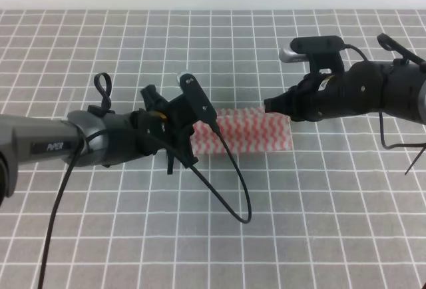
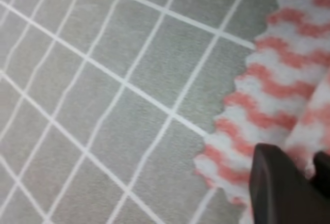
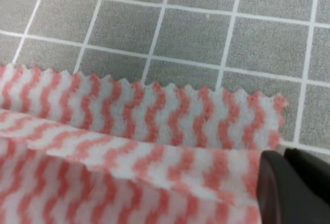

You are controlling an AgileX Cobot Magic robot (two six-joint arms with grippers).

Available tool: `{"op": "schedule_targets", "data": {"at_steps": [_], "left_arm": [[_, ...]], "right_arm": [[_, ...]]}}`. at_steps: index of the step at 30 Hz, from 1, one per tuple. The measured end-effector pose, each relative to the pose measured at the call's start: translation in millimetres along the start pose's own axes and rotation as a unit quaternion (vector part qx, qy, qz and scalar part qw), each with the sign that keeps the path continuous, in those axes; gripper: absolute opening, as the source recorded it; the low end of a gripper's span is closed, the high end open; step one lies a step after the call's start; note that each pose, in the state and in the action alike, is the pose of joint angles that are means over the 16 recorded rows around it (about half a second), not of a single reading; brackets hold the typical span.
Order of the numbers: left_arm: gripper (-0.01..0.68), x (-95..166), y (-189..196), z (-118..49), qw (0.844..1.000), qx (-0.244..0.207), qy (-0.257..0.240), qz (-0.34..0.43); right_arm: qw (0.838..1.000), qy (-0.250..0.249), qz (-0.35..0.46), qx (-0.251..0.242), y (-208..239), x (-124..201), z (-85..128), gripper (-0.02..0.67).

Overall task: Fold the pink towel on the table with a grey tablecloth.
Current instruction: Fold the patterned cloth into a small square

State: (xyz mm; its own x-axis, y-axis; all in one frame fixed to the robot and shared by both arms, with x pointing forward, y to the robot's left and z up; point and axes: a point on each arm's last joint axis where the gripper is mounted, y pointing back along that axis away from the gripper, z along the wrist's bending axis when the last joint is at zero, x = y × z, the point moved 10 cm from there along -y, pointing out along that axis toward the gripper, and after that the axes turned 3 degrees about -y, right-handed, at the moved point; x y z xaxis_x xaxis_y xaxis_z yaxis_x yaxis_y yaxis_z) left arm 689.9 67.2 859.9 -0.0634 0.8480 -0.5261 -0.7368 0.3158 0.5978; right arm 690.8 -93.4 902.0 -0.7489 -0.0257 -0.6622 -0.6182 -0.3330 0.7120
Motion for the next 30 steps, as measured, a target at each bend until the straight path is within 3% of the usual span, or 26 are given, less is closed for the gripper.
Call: {"op": "schedule_targets", "data": {"at_steps": [10, 15, 23, 30], "left_arm": [[0.230, -1, -1, 9.4, 1.000, -0.025, 0.001, -0.004], [0.261, 1, -1, 16.7, 0.999, -0.039, 0.003, -0.004], [0.247, 2, 3, 32.7, 0.998, -0.065, 0.019, -0.007], [0.137, -9, 8, 26.2, 0.996, -0.012, 0.085, -0.013]], "right_arm": [[1.000, -0.010, -0.008, -0.001, -6, -1, -1, 0.096], [1.000, -0.016, -0.014, -0.001, -10, -2, -1, 0.157], [1.000, -0.021, -0.009, -0.006, -8, -14, 1, 0.200], [0.999, -0.025, 0.032, -0.011, 1, -22, 1, 0.205]]}}
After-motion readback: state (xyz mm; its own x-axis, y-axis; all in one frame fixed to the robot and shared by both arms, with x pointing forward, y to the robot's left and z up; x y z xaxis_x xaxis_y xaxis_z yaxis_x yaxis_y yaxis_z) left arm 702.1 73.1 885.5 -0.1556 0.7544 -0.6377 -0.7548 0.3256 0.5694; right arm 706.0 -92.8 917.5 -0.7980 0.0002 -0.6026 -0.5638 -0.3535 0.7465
